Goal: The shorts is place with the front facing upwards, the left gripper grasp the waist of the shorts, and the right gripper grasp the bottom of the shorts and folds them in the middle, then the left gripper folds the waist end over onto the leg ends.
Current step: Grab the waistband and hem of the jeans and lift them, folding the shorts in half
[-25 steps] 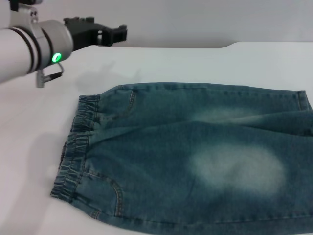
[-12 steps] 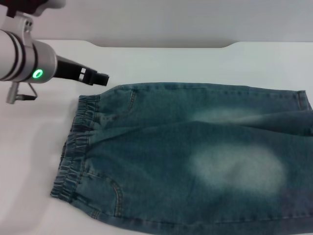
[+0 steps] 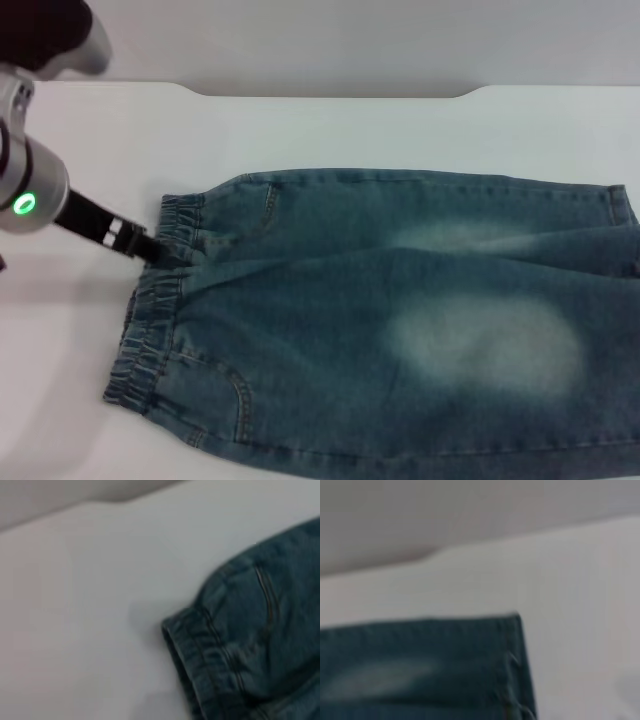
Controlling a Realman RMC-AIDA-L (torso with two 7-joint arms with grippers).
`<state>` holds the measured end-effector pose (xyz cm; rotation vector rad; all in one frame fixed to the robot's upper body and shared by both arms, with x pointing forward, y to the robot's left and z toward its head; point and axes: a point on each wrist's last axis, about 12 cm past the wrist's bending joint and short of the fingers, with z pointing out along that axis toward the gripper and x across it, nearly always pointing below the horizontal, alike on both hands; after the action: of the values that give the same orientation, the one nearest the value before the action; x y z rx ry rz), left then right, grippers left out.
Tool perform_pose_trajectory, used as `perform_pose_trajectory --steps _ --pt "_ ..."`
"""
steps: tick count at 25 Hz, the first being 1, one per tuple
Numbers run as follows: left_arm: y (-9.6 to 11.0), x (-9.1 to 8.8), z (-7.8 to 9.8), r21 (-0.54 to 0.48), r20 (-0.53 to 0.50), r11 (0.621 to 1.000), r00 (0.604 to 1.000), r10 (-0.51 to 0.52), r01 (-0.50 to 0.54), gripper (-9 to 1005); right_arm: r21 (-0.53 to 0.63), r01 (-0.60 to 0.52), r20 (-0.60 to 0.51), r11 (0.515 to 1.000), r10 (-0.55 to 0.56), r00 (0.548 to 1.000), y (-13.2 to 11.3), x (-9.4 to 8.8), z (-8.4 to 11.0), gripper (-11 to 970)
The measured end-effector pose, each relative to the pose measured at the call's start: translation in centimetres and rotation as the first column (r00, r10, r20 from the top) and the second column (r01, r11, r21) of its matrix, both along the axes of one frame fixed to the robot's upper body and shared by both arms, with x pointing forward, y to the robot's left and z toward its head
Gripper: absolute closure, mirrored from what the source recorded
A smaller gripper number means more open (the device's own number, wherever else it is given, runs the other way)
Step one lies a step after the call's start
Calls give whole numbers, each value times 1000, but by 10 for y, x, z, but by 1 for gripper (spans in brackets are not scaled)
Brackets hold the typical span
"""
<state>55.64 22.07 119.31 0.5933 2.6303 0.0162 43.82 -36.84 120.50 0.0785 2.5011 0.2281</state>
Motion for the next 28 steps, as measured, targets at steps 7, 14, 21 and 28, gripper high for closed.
perform_pose_trajectory --steps 7,14,21,28 --pt "-11 -10 -4 39 -115 999 993 0 5 235 -27 -28 -62 999 26 998 7 -4 -10 156" --pt "-16 -17 -13 84 -222 996 975 23 -4 243 -44 -36 -83 998 32 996 8 -7 -16 156" --pt "-19 -22 -24 96 -294 995 955 33 -5 250 -56 -48 -70 997 44 997 8 -6 -15 156" --pt "-22 -26 -33 52 -344 999 939 16 2 258 -63 -50 -60 997 46 997 6 -5 -13 157"
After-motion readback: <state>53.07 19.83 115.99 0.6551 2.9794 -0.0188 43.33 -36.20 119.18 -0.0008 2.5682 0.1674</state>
